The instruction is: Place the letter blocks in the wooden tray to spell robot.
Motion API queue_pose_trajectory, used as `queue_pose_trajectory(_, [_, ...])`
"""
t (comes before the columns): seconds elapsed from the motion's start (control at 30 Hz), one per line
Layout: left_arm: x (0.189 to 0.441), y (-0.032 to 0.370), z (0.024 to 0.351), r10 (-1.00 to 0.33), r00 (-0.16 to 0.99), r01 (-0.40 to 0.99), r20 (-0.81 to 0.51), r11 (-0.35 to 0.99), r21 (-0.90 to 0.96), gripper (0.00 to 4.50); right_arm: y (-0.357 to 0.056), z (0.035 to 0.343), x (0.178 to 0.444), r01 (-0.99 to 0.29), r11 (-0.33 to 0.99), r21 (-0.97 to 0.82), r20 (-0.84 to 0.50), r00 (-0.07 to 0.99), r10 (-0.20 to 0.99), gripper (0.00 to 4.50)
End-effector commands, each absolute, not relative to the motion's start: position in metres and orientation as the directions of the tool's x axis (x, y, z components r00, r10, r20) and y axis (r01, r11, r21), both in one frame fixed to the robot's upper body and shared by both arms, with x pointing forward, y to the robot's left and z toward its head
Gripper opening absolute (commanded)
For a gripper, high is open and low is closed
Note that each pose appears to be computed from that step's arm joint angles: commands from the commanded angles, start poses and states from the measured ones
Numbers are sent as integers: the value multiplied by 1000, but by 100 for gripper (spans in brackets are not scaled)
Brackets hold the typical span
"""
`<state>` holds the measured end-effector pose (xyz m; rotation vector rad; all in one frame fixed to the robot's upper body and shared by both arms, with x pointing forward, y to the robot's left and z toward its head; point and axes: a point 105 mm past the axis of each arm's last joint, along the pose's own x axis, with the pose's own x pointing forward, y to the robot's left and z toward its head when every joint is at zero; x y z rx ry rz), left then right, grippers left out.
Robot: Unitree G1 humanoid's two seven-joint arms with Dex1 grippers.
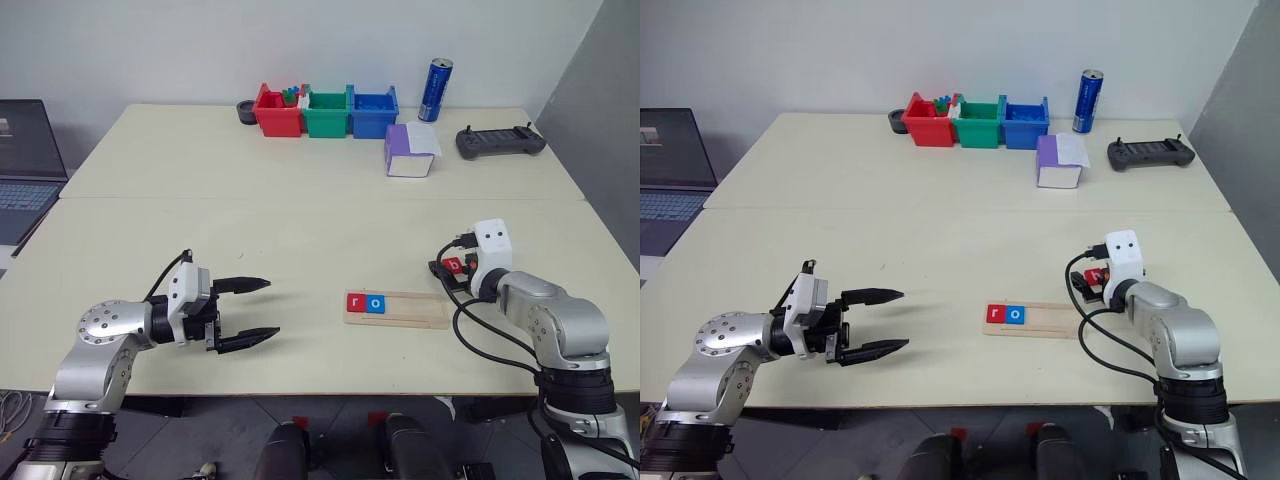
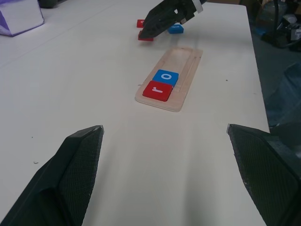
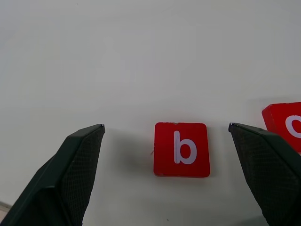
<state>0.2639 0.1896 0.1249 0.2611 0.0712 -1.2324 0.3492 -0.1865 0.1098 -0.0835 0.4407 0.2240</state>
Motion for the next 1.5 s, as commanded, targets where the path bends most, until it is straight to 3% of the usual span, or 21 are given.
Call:
queue_pose_trajectory(0.03, [265, 190, 134, -919, 344, 931, -193, 307, 198, 445, -185, 118, 352, -233, 972, -26, -395, 896, 204, 450])
queue_pose_trajectory(0.87, [269, 193, 137, -913, 355, 926, -202, 314, 210, 445, -196, 89, 334, -181, 983, -12, -466, 871, 154, 450])
queue_pose_trajectory(0.97, [270, 193, 138, -913, 353, 927, -203, 311, 211, 450, -195, 87, 334, -175, 984, -10, -467, 871, 150, 391])
queue_pose_trajectory(1.2, [273, 194, 139, -913, 352, 926, -204, 309, 217, 450, -193, 88, 341, -168, 986, -6, -459, 876, 146, 152])
queue_pose_trajectory(1.5, [274, 196, 138, -911, 360, 923, -202, 316, 219, 450, -195, 98, 343, -171, 985, -19, -435, 888, 145, 146])
